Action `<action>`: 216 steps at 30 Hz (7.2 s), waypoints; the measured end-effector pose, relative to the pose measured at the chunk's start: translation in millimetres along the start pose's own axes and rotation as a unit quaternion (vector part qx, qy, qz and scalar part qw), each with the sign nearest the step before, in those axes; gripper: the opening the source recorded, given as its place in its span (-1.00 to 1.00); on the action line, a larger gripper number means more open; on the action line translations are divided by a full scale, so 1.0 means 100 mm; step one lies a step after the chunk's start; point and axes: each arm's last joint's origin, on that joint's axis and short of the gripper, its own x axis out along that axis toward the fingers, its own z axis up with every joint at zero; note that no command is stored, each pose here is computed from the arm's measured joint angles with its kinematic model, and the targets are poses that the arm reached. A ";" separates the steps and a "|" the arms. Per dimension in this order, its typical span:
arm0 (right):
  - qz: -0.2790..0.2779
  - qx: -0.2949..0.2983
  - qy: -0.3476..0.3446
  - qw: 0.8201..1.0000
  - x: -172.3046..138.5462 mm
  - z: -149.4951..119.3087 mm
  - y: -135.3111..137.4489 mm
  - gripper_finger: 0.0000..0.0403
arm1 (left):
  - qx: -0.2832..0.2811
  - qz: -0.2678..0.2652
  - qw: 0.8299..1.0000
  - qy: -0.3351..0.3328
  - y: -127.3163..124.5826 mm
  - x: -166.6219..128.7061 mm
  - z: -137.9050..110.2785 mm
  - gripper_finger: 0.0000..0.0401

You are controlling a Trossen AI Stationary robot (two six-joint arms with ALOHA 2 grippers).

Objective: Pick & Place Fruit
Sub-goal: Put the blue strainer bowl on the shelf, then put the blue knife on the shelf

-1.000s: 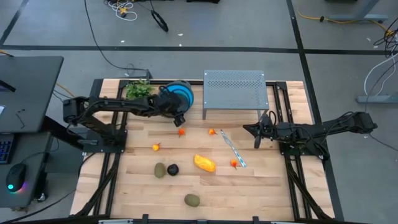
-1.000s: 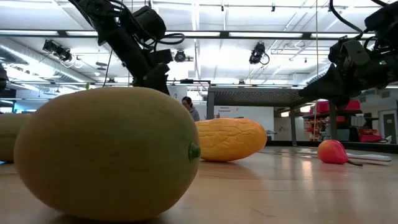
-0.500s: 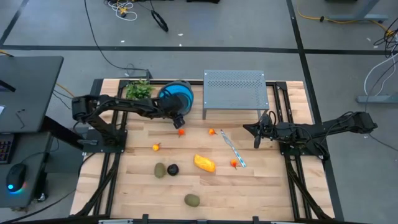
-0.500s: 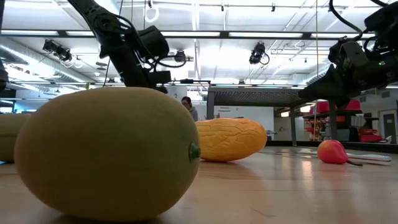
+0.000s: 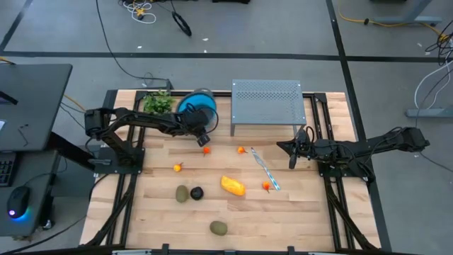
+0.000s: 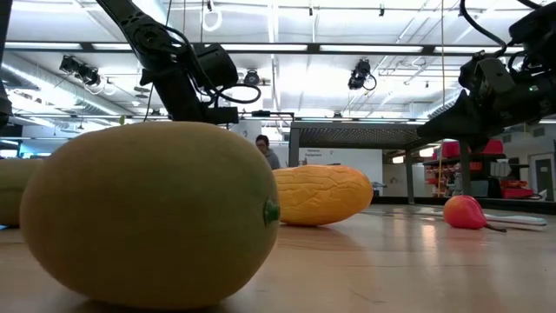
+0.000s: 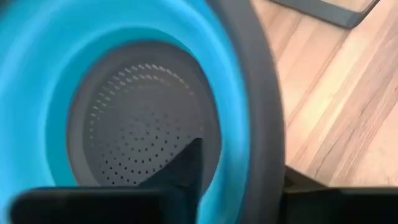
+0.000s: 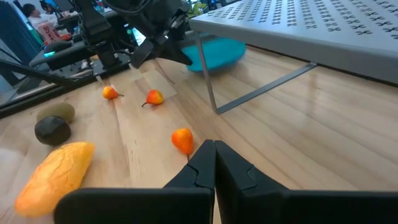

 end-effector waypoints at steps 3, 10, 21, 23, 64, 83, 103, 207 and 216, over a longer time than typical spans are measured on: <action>0.000 0.000 0.000 1.000 0.00 0.00 0.00 -0.99 | 0.006 -0.001 1.000 0.005 -0.01 0.00 -0.01 -0.90; 0.001 0.001 -0.001 1.000 0.00 0.00 0.00 -0.99 | 0.037 -0.010 0.999 0.004 -0.06 -0.10 -0.01 -0.96; 0.076 -0.037 -0.091 0.992 -0.02 0.20 0.10 -0.99 | 0.161 -0.086 0.980 -0.081 -0.25 -0.80 0.02 -0.97; 0.093 -0.054 -0.105 0.989 -0.03 0.26 0.13 -0.99 | 0.217 -0.098 0.966 -0.104 -0.32 -0.95 -0.01 -0.97; 0.169 -0.339 0.098 0.920 1.35 1.34 1.79 -0.96 | 0.436 -0.203 0.869 -0.114 -0.95 -1.37 -0.44 -0.97; 0.169 -0.268 0.108 0.942 1.47 1.01 2.10 -0.27 | 0.495 -0.189 0.842 -0.096 -1.27 -1.28 -0.53 -0.96; 0.116 -0.308 0.088 0.940 0.92 1.25 2.18 -0.07 | 0.508 -0.151 0.837 -0.138 -1.18 -1.49 -0.04 -0.96; 0.168 -0.252 0.147 0.942 0.47 0.05 1.77 -0.07 | 0.436 -0.016 0.894 -0.101 -0.67 -0.62 2.03 0.07; 0.168 -0.253 0.147 0.941 0.47 0.05 1.77 -0.07 | 0.402 -0.031 0.907 -0.122 -0.70 -0.99 2.06 0.10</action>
